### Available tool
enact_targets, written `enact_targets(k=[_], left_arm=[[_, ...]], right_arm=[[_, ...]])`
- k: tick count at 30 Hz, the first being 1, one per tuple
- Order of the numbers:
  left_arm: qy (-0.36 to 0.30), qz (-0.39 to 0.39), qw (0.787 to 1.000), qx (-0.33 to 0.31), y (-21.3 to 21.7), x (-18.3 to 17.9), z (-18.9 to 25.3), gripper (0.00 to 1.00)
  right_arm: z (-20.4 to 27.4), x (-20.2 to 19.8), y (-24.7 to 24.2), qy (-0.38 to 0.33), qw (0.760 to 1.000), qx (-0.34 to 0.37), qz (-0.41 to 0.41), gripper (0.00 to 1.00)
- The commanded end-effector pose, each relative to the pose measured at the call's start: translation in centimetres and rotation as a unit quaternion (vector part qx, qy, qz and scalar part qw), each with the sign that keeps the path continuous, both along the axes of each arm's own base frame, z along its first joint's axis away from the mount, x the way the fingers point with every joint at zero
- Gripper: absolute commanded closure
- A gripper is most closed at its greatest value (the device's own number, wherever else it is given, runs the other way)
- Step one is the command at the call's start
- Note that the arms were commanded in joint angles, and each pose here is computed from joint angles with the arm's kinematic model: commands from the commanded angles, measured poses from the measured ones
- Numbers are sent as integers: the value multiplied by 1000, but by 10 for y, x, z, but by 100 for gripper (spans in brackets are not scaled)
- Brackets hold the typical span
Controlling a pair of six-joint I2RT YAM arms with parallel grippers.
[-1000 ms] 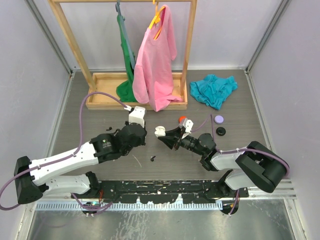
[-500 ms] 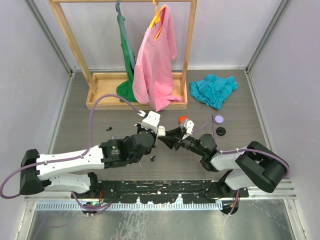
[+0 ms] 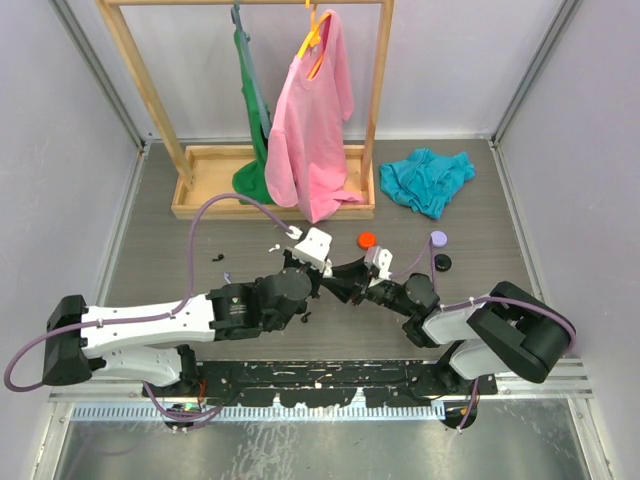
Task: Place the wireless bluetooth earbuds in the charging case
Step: Place the earbud in the charging case.
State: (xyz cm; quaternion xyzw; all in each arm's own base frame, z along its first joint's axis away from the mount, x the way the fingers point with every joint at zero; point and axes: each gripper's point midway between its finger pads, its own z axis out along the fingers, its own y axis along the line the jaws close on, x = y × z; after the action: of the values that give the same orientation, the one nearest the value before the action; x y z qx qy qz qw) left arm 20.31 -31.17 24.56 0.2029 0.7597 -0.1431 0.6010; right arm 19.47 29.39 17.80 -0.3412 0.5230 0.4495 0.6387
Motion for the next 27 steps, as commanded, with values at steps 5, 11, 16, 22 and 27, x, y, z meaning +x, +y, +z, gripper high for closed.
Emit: enact_targets(k=[5,11,16,22,27], left_arm=[[-26,7,999,-22,-7,2,10,87],[-29,6,999,-12,-10,1,6,87],[-38,7,999,10,-12,-1,1,87],[-51,14,998,32,-9,-3,2,86],[-61,25,996,51,-4,-3,2,86]], right_arm=[[32,-5,-2,-57,997,43,3,81],[31,-5,-3,-55,998,43,-1,81],[32,-3,-4,-52,998,45,-6,82],[32,-2,-5,-51,998,46,-9,82],[32,-2,-5,-51,998,46,-11,82]])
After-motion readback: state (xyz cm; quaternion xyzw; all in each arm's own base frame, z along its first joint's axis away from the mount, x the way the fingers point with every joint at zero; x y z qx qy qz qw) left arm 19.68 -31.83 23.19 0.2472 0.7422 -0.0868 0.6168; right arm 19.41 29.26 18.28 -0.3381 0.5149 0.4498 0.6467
